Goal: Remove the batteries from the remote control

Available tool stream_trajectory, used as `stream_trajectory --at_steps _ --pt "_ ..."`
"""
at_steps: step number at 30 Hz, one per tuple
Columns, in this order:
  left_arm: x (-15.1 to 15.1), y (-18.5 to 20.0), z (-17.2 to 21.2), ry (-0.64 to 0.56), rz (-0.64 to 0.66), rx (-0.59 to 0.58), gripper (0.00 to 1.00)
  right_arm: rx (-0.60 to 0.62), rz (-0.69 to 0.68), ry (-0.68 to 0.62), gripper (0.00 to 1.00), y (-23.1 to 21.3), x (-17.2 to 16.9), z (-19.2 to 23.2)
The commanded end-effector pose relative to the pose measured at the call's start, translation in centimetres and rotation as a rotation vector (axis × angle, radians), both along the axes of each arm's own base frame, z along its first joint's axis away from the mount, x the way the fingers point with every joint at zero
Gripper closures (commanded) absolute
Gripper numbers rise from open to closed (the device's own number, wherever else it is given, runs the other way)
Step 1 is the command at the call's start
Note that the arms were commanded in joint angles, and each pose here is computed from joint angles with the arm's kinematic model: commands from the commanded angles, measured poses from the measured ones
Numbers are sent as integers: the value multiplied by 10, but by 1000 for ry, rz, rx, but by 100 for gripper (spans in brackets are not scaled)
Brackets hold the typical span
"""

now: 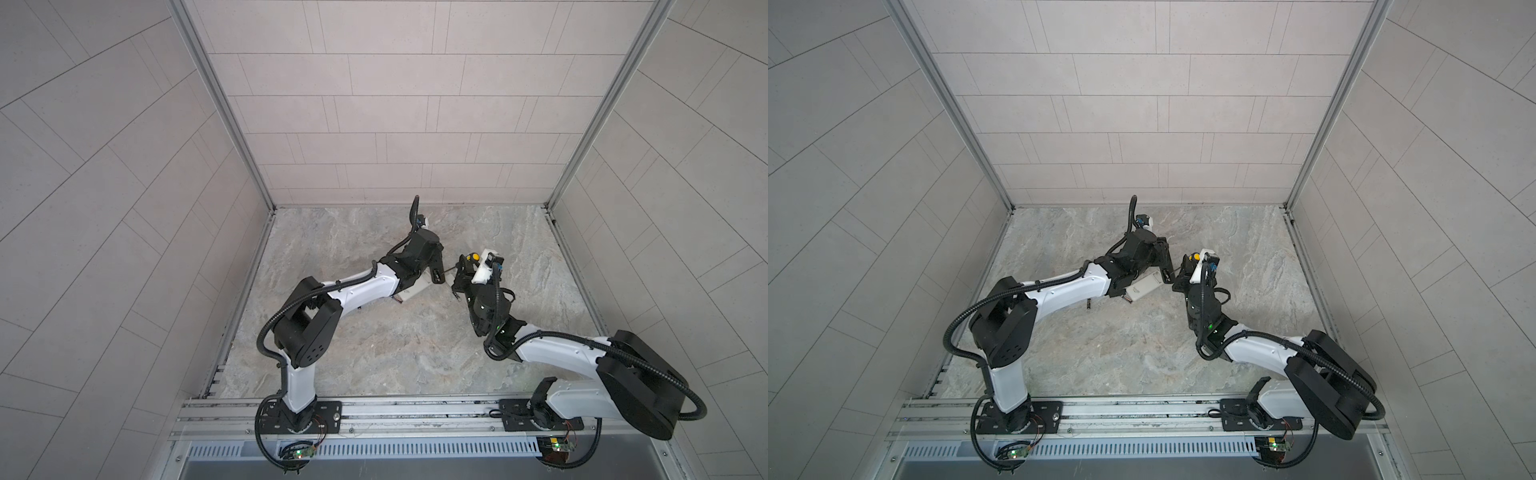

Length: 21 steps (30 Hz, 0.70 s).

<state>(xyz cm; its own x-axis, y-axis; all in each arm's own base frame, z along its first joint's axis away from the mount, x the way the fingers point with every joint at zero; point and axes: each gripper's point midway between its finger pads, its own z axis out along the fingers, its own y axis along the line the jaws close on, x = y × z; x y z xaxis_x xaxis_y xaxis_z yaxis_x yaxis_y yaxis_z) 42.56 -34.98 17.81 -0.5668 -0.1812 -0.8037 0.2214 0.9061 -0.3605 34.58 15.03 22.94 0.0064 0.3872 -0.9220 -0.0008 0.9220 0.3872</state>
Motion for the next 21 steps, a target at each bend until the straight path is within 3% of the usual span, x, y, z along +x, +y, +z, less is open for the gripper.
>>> stream_trajectory --at_steps 1,21 --pt "4 3 14 -17 39 -45 63 5 -36 -26 100 -5 -1 9" --pt "-1 6 11 19 61 -85 64 -9 -35 -49 100 11 17 4"
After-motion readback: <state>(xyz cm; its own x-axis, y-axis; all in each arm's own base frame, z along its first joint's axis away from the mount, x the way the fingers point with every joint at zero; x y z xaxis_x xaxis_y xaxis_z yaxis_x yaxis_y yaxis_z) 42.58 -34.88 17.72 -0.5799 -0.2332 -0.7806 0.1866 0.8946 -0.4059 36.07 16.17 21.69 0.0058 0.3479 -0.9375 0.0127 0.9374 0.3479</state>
